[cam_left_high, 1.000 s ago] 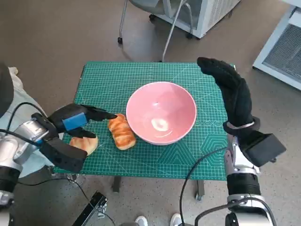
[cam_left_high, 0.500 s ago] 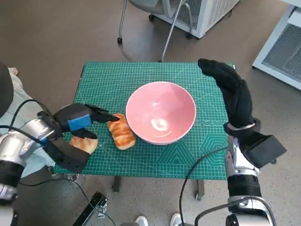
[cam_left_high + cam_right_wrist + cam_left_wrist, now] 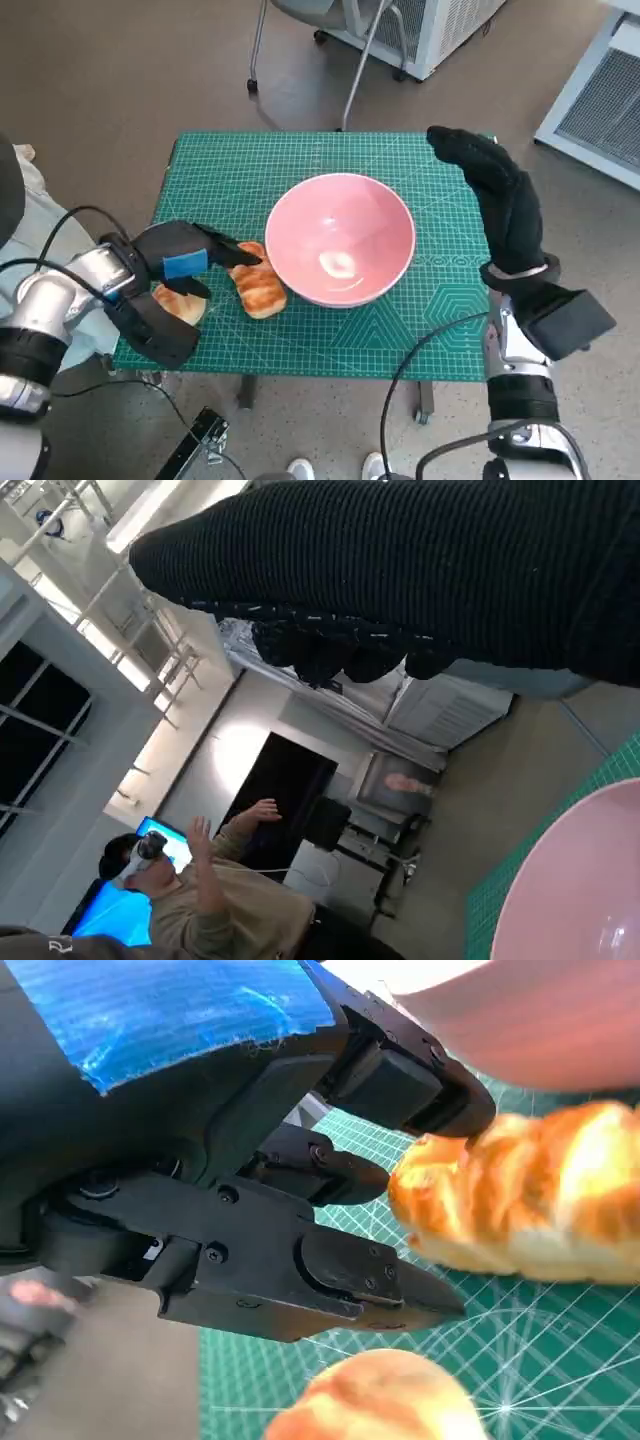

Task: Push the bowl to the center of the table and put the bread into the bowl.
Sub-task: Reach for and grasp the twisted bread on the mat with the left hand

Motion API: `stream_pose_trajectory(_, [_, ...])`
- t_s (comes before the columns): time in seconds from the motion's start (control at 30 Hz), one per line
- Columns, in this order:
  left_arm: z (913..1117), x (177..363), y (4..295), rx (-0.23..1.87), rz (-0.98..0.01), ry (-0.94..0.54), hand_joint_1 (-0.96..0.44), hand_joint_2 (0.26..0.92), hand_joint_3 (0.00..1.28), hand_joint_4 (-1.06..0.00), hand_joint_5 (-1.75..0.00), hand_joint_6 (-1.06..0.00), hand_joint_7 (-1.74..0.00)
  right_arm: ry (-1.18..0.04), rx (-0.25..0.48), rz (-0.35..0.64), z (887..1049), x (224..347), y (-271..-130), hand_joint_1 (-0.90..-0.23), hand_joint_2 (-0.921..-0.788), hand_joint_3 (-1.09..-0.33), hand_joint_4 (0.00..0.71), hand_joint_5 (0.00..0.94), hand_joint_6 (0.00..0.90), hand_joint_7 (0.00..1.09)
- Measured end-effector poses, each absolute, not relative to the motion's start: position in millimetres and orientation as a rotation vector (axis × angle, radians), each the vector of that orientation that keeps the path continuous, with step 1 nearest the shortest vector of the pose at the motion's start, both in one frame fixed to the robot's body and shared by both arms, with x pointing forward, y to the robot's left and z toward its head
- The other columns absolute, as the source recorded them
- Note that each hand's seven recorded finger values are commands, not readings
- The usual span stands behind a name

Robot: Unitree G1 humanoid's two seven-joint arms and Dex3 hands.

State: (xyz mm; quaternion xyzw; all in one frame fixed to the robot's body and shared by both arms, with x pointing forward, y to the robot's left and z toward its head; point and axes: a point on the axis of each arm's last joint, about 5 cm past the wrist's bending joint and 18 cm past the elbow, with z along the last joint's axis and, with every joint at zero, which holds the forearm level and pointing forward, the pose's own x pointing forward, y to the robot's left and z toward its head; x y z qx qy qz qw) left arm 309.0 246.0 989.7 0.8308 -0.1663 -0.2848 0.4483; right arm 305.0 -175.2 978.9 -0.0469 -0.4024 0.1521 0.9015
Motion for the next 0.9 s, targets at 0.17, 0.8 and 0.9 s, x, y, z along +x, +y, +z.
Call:
stream_pose_trajectory(0.17, [988.8,311.9,240.7,2.079,-0.719,-0.441,-0.27,0.852,0.0,-0.55,-0.01,-0.6,-0.06,-0.824,-0.093,0.303,976.3,303.5,-176.1,-0.416,-0.921,-0.573,0.46,0.012,0.124,0.89])
stream_pose_trajectory(0.8, [983.1,322.0,229.7,2.161,-0.756,-0.545,-0.23,0.854,0.0,-0.56,-0.01,-0.61,-0.04,-0.806,-0.084,0.281,971.4,299.9,-178.1,-0.417,-0.921,-0.566,0.461,0.011,0.148,0.87])
stream_pose_trajectory(0.9, [981.9,323.0,229.4,2.174,-0.766,-0.564,-0.21,0.856,0.0,-0.56,-0.01,-0.62,-0.04,-0.805,-0.084,0.28,970.8,299.6,-178.3,-0.421,-0.921,-0.564,0.461,0.011,0.151,0.87])
